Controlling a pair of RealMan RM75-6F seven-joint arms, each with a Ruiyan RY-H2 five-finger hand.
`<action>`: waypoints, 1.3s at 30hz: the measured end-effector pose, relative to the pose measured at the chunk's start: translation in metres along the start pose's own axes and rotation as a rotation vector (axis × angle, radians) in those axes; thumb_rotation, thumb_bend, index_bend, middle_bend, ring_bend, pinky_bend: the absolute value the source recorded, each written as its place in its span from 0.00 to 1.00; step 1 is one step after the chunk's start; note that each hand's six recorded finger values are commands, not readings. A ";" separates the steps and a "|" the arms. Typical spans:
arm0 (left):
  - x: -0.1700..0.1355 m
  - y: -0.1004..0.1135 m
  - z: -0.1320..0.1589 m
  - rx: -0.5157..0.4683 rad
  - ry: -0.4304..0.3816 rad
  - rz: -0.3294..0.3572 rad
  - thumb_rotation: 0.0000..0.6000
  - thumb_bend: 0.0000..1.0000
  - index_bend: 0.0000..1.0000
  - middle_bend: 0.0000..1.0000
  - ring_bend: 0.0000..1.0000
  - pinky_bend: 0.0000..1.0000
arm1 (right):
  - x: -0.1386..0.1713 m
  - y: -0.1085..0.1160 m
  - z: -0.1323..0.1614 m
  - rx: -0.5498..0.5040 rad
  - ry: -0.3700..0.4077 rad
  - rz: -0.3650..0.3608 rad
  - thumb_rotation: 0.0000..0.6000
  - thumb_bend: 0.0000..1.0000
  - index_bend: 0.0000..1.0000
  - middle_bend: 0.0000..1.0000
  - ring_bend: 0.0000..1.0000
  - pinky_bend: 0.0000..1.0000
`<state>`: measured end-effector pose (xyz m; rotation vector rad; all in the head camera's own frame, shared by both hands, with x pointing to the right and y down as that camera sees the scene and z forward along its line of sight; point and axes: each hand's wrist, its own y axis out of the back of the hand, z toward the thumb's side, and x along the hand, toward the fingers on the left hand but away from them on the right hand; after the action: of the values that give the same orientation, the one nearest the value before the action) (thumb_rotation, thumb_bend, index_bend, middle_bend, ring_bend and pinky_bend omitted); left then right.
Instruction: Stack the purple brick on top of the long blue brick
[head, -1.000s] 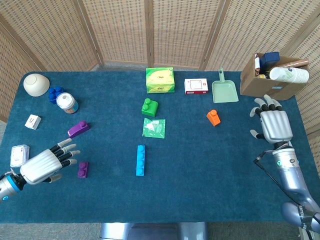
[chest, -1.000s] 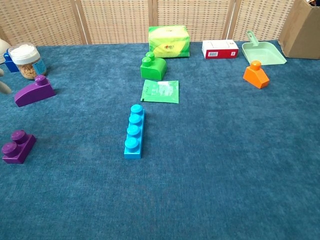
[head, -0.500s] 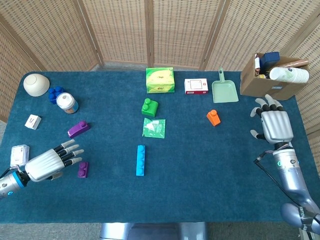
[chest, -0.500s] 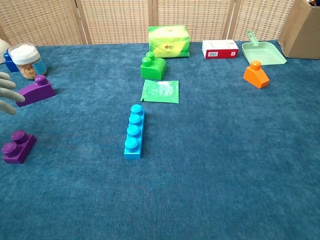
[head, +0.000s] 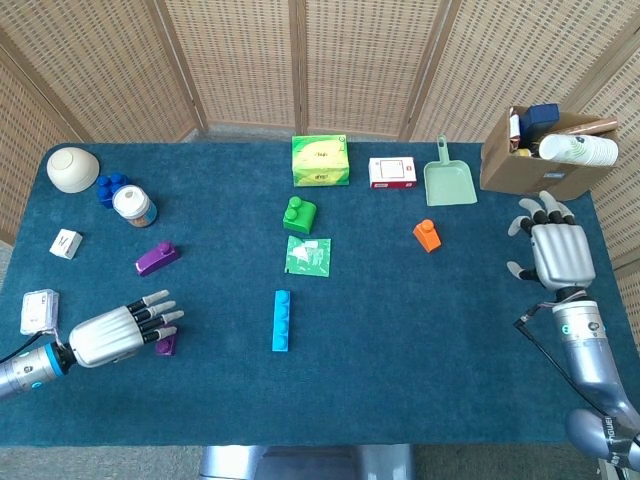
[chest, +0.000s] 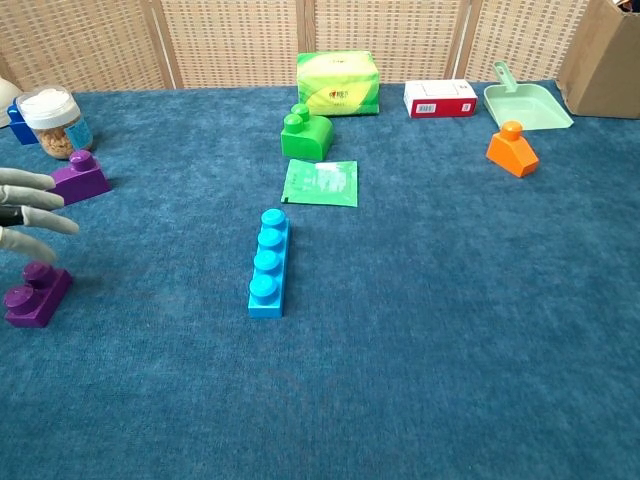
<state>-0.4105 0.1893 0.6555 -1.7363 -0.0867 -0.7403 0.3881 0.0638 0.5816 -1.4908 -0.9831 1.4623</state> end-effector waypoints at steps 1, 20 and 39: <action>0.001 -0.001 0.000 0.006 -0.006 0.000 1.00 0.32 0.22 0.11 0.05 0.00 | 0.000 0.000 0.000 -0.001 -0.001 0.001 1.00 0.16 0.43 0.20 0.06 0.18; 0.020 -0.009 0.008 0.014 -0.045 0.037 1.00 0.33 0.34 0.15 0.05 0.00 | 0.004 0.005 -0.004 -0.016 -0.020 0.001 1.00 0.16 0.41 0.20 0.05 0.18; 0.037 -0.013 0.007 0.030 -0.062 0.032 1.00 0.32 0.49 0.20 0.08 0.00 | 0.009 0.012 -0.012 -0.044 -0.043 -0.010 1.00 0.16 0.40 0.19 0.04 0.19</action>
<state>-0.3832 0.1882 0.6851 -1.7287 -0.1111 -0.6591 0.3997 0.0676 0.5671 -1.4890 -1.0527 1.4795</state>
